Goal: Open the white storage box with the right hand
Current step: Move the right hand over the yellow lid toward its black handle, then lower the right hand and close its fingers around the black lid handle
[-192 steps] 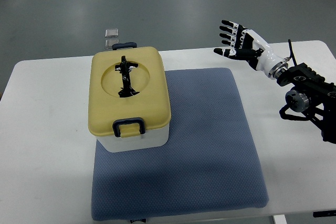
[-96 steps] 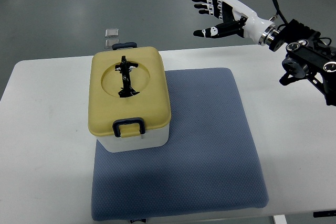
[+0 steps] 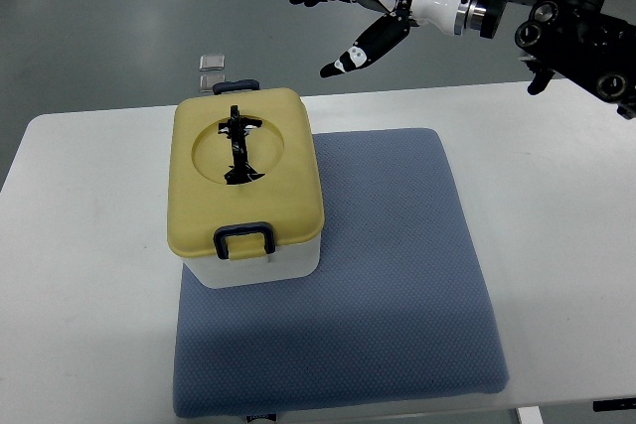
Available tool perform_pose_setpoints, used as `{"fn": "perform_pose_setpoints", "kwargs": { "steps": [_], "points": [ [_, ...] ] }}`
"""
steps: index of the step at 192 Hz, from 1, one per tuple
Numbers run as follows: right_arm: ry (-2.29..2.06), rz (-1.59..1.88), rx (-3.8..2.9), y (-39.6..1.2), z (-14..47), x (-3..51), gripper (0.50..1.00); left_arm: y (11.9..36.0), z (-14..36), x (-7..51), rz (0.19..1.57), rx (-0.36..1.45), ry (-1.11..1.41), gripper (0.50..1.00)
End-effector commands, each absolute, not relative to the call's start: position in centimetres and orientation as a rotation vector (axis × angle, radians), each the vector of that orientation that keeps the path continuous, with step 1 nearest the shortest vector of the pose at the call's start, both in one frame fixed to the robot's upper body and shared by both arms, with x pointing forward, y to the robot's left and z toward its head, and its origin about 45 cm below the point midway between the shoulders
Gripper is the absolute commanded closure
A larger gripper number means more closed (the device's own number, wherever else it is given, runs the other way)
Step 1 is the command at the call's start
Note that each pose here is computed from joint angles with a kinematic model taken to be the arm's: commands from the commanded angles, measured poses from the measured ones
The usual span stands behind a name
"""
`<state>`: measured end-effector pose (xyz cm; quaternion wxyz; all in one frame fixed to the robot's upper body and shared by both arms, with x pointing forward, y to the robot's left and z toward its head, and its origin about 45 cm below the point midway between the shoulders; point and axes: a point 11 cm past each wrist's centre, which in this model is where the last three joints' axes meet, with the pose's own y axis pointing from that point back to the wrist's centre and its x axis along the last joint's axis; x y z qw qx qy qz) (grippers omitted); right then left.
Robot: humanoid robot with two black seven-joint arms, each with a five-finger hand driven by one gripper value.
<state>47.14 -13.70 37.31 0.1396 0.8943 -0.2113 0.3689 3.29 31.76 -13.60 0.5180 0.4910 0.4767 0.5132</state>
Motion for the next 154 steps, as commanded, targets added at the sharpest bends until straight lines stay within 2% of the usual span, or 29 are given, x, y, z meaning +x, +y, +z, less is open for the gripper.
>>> {"fn": "perform_pose_setpoints", "kwargs": {
  "steps": [1, 91, 154],
  "points": [
    [-0.501, 1.172, 2.494, -12.8, 37.9, 46.8, 0.579, 31.7, -13.6, 3.3, 1.231, 1.177, 1.145, 0.5],
    [-0.072, 1.474, 2.309, -4.9, 40.9, 43.9, 0.583, 31.6, -13.6, 3.4, 1.233, 1.171, 1.147, 0.5],
    [0.142, 1.605, 2.208, -0.5, 39.7, 41.7, 0.585, 31.8, -13.6, 3.3, 1.233, 1.176, 1.145, 0.5]
  ]
}}
